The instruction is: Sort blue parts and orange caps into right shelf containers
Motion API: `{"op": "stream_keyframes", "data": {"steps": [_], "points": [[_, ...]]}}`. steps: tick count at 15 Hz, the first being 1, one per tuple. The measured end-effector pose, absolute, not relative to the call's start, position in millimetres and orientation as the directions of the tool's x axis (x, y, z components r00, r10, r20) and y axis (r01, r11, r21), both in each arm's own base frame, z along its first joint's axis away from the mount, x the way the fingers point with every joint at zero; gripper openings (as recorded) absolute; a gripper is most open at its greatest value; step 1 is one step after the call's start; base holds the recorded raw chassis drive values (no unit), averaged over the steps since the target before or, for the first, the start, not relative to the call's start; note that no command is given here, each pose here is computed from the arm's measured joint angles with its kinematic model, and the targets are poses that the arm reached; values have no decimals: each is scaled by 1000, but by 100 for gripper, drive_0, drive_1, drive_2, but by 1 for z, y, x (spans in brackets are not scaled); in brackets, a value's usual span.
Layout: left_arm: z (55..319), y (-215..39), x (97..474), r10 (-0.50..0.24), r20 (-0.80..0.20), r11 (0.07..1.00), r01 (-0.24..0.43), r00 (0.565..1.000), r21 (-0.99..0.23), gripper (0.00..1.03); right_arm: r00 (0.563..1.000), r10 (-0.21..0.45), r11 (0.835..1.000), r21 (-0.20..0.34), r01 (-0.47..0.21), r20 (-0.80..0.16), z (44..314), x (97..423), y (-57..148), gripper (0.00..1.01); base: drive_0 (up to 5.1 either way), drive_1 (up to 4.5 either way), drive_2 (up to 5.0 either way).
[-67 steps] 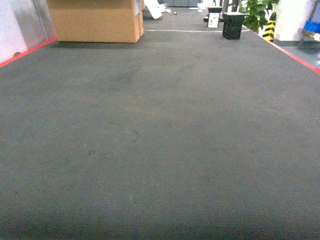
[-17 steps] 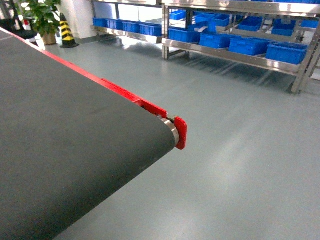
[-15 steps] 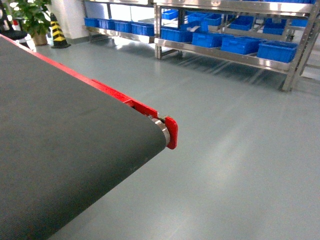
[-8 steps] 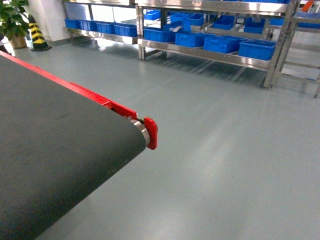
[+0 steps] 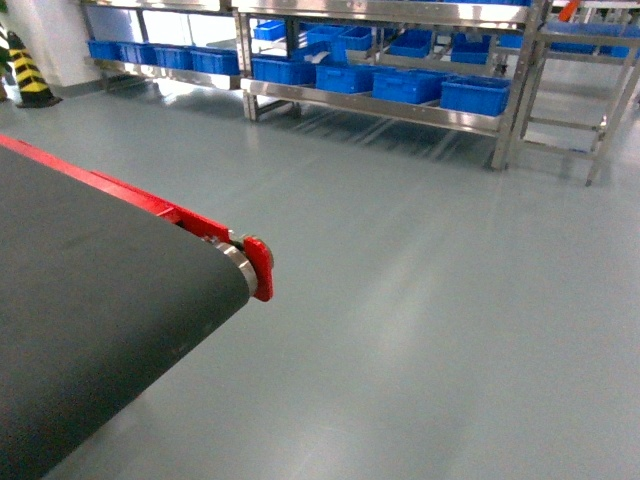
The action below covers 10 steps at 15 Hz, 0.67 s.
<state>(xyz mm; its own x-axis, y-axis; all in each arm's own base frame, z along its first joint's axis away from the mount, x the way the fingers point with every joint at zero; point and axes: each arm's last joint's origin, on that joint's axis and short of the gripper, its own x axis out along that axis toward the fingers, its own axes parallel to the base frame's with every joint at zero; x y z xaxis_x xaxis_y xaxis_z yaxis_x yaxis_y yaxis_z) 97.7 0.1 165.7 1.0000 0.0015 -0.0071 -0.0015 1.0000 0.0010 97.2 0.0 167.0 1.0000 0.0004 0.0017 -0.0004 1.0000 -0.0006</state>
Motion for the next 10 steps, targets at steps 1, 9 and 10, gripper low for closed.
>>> {"op": "stream_keyframes", "data": {"steps": [1,9,10], "points": [[166,0,98,2,-7,1000,-2,1000,1,43,1000,0,1000,-1,0,2,167,97,0,41,-155,-155,-155],[166,0,98,1,-7,1000,-1,1000,1,43,1000,0,1000,-1,0,2,167,97,0,41,-160,-160,-160],[166,0,98,2,-7,1000,-2,1000,1,43,1000,0,1000,-1,0,2,167,97,0,41,-158,-158,-158]]}}
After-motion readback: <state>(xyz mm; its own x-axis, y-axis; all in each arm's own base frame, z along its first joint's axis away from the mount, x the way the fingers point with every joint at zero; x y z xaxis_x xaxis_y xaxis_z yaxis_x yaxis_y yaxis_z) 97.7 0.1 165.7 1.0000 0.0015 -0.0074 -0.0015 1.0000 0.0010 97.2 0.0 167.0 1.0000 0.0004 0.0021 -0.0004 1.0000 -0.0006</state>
